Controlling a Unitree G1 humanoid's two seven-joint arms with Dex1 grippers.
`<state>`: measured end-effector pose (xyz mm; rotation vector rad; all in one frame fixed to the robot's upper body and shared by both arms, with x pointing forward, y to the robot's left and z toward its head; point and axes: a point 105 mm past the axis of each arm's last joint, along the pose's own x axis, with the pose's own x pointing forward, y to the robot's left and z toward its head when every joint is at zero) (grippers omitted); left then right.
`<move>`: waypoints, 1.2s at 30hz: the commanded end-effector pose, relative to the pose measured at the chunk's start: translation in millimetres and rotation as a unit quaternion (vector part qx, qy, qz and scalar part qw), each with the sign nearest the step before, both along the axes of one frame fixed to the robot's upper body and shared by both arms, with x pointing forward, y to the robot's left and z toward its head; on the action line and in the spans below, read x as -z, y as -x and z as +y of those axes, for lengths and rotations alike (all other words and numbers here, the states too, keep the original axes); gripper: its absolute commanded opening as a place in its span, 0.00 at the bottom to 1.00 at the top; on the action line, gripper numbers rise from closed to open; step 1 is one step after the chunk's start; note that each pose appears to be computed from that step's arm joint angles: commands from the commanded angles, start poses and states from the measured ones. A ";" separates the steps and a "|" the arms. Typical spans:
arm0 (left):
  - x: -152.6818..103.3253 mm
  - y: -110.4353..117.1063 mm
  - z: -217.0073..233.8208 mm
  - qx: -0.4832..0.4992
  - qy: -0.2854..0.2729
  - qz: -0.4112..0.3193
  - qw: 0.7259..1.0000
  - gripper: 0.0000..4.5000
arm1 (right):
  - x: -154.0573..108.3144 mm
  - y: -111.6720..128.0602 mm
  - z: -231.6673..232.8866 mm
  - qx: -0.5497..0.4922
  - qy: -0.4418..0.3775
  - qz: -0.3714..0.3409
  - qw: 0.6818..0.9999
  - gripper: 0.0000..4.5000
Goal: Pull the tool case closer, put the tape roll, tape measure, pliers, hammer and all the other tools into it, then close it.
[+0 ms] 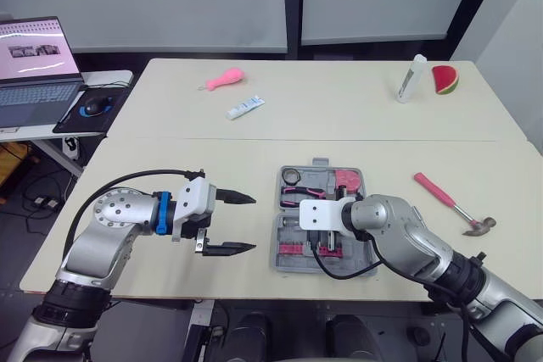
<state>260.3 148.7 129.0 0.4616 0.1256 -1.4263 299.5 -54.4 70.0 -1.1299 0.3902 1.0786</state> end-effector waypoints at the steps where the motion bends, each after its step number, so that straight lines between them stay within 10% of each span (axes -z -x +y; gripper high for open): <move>1: -6.3 -1.2 -2.2 0.005 -0.001 -0.017 1.000 1.00 | -4.5 -2.9 1.8 0.001 -0.010 -0.015 1.000 0.00; 13: -5.9 -0.9 -1.7 0.002 -0.001 -0.017 1.000 1.00 | 3.2 -3.7 -1.2 0.009 -0.015 -0.010 1.000 0.00; 23: -15.4 -8.8 22.5 -0.042 -0.004 -0.021 0.999 1.00 | -57.9 4.8 -38.9 0.018 -0.150 -0.011 0.989 0.00; 36: -34.2 -30.2 109.6 -0.215 -0.014 -0.018 0.976 1.00 | -92.3 48.8 -253.6 0.209 -0.235 -0.013 0.949 0.57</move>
